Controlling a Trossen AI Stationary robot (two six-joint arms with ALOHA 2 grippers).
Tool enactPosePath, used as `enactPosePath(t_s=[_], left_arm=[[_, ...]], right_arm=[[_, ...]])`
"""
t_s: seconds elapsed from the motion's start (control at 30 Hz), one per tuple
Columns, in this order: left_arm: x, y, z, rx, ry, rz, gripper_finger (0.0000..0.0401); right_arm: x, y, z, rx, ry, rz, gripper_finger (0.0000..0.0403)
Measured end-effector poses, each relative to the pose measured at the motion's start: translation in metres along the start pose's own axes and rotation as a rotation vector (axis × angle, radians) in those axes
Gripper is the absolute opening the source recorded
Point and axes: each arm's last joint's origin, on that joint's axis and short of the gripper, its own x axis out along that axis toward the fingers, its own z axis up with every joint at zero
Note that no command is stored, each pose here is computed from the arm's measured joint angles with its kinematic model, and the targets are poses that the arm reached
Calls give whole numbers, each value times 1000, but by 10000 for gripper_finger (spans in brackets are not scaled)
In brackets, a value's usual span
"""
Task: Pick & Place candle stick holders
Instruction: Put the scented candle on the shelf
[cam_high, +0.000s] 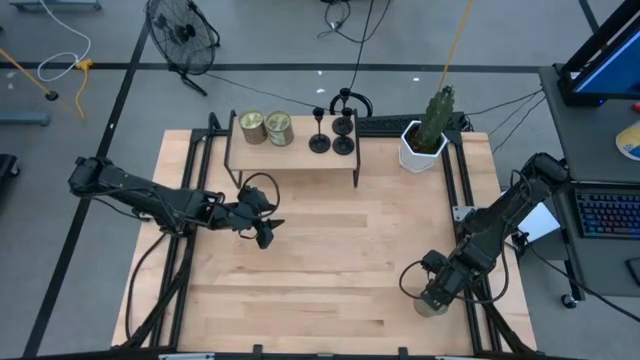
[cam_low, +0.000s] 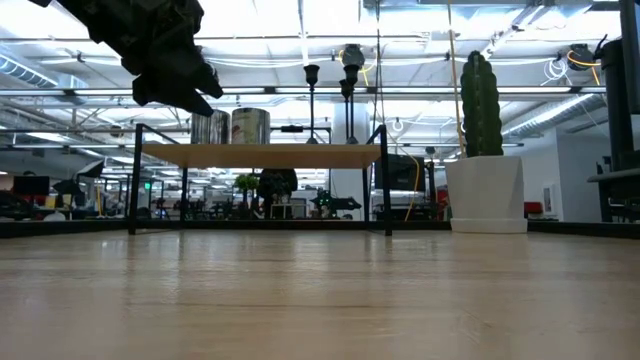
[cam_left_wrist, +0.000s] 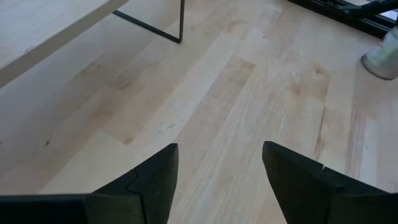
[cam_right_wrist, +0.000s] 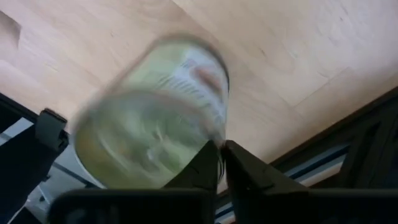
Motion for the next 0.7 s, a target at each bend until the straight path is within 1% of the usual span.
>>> enactPosePath(t_s=[0.07,0.47,0.6,0.7], left_arm=[[0,0,0,0,0,0,241],[0,0,0,-6,4,-8,241],[0,-2,1,-14,5,-46,241],[0,-4,2,-16,6,-78,241]], right_arm=[[0,0,0,3,-1,-2,7],[-2,-1,0,10,-4,6,2],[-9,-1,3,24,-40,49,1],[-19,1,8,30,-84,102,1]])
